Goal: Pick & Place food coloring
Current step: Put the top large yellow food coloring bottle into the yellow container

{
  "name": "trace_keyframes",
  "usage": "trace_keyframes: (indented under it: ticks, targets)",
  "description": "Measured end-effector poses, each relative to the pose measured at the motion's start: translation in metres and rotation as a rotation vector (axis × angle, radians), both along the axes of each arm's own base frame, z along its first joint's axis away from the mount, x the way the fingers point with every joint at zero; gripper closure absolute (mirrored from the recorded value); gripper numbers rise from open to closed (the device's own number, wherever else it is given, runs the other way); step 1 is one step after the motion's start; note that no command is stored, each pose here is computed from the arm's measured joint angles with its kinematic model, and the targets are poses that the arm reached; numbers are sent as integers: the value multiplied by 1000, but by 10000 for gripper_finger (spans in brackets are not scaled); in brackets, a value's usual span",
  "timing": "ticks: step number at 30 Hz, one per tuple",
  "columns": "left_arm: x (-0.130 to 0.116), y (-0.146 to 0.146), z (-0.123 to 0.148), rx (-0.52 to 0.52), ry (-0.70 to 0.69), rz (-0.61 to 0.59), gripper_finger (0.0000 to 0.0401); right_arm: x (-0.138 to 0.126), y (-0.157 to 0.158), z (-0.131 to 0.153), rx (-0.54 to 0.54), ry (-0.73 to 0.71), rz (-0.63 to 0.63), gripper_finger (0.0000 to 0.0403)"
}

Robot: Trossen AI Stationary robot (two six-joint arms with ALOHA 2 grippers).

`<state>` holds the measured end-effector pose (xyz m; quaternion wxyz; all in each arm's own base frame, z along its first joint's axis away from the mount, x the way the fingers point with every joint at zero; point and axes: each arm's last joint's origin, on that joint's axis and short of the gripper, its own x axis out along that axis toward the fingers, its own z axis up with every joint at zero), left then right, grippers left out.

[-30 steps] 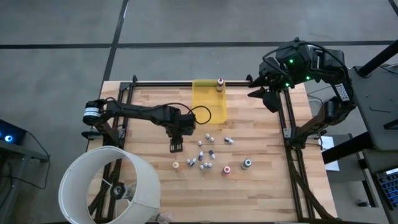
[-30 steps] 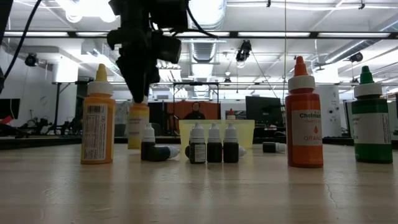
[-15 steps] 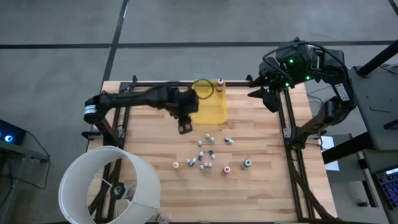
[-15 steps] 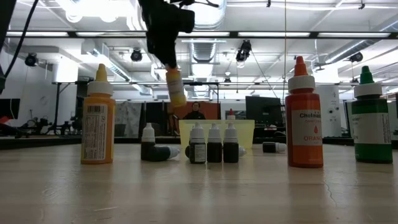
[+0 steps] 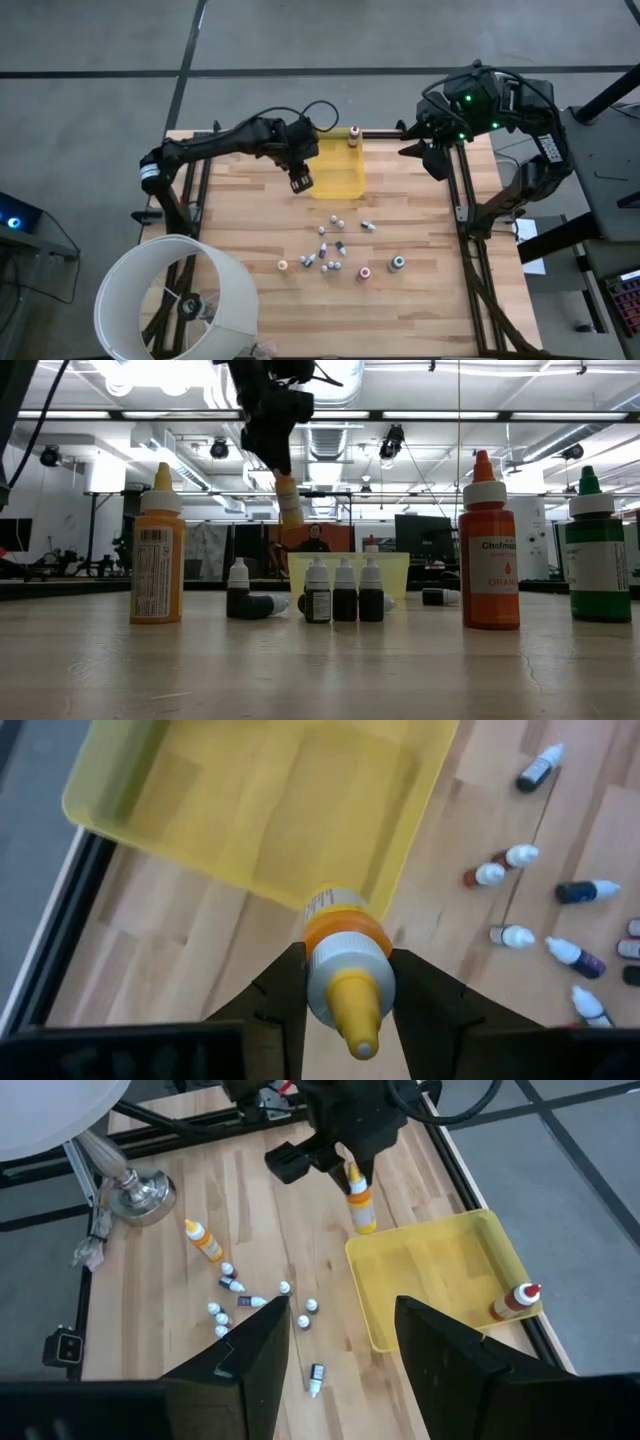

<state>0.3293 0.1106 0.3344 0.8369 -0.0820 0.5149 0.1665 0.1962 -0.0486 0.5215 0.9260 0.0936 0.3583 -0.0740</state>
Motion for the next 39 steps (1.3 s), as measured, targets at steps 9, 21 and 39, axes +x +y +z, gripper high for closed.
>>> trace_keyframes:
  ticks: [9, 21, 39]
  targets:
    - [32, 24, 6, 31, 3, -15, 305, 0, -1, 0, -15, 4, -18, 230]
    - [58, 88, 4, 71, 49, 79, 305, 0, -1, 0, -6, 4, -36, 230]
    - [52, 134, -32, 40, 111, 176, 304, 0, -1, 0, -38, 9, -27, 230]
